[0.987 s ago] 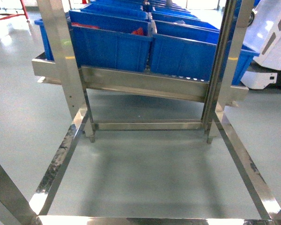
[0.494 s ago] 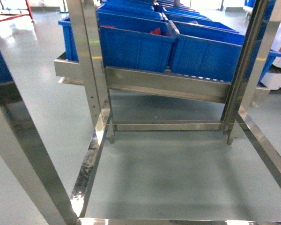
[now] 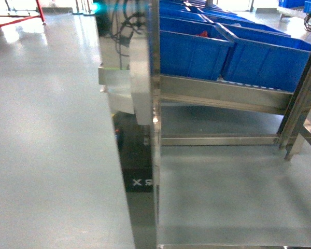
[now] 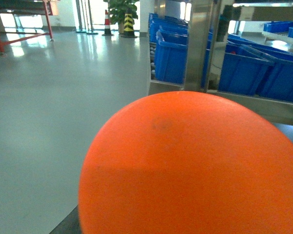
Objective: Pick capacitor and pack into box
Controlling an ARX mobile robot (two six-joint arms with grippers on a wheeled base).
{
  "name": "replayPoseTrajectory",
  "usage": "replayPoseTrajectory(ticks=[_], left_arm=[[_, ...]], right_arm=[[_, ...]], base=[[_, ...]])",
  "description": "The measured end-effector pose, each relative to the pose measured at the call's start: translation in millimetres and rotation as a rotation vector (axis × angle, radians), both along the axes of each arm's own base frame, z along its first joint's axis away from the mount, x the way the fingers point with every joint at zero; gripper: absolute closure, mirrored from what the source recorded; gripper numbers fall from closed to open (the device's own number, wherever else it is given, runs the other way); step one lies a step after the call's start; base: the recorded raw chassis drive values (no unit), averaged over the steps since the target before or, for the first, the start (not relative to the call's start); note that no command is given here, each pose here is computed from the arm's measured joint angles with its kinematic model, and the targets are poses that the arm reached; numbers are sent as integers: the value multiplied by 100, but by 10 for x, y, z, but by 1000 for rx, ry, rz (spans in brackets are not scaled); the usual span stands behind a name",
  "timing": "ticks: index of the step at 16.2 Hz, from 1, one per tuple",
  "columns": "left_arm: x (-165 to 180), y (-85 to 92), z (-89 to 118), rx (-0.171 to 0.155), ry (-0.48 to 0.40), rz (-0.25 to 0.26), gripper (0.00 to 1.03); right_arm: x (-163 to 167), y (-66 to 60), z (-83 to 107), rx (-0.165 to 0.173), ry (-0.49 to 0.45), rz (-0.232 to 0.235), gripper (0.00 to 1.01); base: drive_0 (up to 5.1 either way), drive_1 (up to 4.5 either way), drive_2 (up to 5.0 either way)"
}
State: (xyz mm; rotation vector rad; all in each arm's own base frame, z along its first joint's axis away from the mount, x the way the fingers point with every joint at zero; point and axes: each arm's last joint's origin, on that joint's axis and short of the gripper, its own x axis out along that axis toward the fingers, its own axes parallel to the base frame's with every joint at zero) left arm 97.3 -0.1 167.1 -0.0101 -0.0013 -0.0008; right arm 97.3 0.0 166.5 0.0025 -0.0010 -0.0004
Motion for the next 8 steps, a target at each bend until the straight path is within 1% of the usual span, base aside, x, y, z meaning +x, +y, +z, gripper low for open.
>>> replayPoseTrajectory(ticks=[8], left_arm=[[0,0,1,0,-1,0,59]], right_arm=[[0,0,1,0,-2,0,3]], base=[[-498,243,243]])
